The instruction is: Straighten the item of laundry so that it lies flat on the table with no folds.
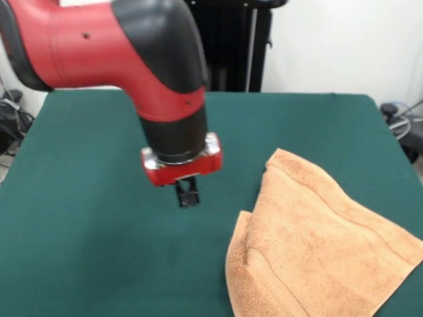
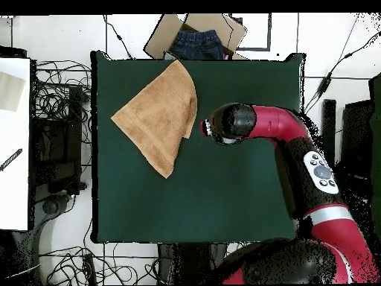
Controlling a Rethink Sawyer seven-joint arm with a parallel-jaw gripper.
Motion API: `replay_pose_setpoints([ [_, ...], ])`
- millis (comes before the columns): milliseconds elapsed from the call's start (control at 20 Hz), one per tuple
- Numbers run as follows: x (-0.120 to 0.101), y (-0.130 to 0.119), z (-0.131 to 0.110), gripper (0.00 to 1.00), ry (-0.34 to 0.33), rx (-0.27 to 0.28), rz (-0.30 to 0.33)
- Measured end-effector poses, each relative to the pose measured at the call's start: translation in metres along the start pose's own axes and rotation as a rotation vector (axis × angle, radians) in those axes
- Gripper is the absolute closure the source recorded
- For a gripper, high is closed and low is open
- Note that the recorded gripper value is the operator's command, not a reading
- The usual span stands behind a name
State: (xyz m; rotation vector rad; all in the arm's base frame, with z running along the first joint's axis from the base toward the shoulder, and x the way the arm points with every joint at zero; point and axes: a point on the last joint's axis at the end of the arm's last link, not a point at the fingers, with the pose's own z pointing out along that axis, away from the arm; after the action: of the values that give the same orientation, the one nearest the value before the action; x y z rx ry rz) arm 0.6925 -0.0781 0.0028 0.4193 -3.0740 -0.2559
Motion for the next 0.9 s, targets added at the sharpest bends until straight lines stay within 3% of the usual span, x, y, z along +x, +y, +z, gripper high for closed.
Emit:
replay_pose_setpoints([
  [200,0.012,-0.028,-0.005,1.0,-0.006,0.002,0.043],
  [400,0.02,-0.04,-0.004,1.0,-0.003,0.001,0.063],
  [750,0.026,-0.037,0.006,1.0,0.015,0.006,0.061],
  [900,0.021,-0.024,0.01,1.0,0.014,0.02,0.039],
])
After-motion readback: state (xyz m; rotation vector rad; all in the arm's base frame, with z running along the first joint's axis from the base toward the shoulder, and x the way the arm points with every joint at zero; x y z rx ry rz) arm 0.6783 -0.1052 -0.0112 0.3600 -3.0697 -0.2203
